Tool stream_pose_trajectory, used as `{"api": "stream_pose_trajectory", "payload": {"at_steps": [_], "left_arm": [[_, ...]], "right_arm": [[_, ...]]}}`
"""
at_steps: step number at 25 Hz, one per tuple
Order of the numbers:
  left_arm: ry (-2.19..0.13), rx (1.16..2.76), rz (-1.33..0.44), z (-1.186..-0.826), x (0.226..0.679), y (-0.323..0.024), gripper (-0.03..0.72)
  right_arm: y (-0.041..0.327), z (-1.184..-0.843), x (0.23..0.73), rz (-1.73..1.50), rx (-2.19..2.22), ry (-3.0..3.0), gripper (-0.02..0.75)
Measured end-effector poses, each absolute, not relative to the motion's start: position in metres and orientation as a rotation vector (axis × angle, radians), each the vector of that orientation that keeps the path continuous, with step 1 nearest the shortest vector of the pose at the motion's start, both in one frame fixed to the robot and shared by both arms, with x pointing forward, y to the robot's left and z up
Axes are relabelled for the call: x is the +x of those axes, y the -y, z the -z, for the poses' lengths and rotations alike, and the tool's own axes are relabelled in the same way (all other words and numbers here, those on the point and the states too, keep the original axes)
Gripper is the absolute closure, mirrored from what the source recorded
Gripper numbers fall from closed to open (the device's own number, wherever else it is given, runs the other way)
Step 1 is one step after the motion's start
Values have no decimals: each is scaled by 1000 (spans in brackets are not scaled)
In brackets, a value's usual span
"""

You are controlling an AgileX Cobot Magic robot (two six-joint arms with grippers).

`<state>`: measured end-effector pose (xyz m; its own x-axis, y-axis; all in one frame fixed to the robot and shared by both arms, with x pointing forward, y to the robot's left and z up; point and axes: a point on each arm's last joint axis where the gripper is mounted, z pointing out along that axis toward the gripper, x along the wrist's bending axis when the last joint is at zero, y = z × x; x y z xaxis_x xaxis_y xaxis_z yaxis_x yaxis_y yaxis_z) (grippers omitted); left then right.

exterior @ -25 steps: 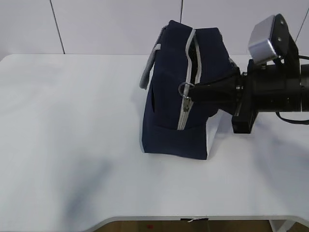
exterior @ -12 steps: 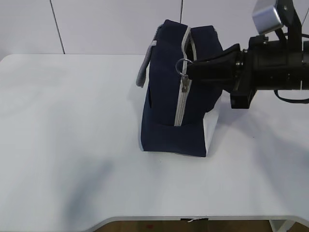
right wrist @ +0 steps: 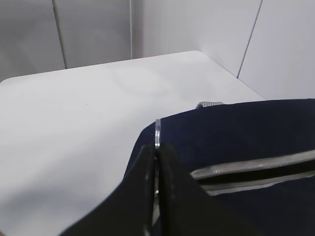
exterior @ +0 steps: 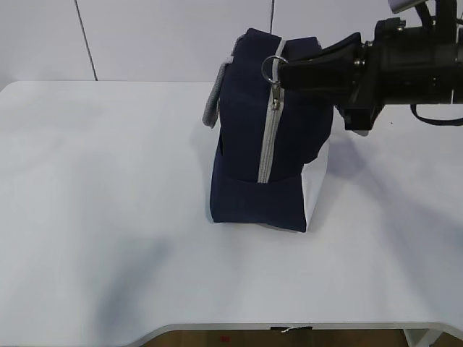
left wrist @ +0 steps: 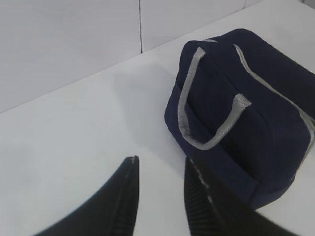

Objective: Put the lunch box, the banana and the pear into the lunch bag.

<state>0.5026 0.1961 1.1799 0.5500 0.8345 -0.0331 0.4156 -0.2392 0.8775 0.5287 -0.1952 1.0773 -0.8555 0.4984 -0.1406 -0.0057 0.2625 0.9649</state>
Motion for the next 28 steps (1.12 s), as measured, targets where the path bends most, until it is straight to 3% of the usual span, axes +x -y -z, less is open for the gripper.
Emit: {"api": "stream_pose_trajectory", "payload": {"at_steps": [8, 12, 21, 28], "left_arm": [[-1050, 1913, -450, -1165, 508, -190, 447], [-955, 1920, -374, -1155, 507, -181, 447], [-782, 1775, -244, -1105, 497, -166, 447], [-764, 1704, -281, -1074, 491, -168, 447]], "right_arm": [[197, -1085, 535, -1583, 456, -2088, 731], [198, -1084, 535, -1573, 463, -2086, 731], [198, -1084, 536, -1573, 471, -2084, 731], [198, -1085, 536, -1588, 488, -2073, 731]]}}
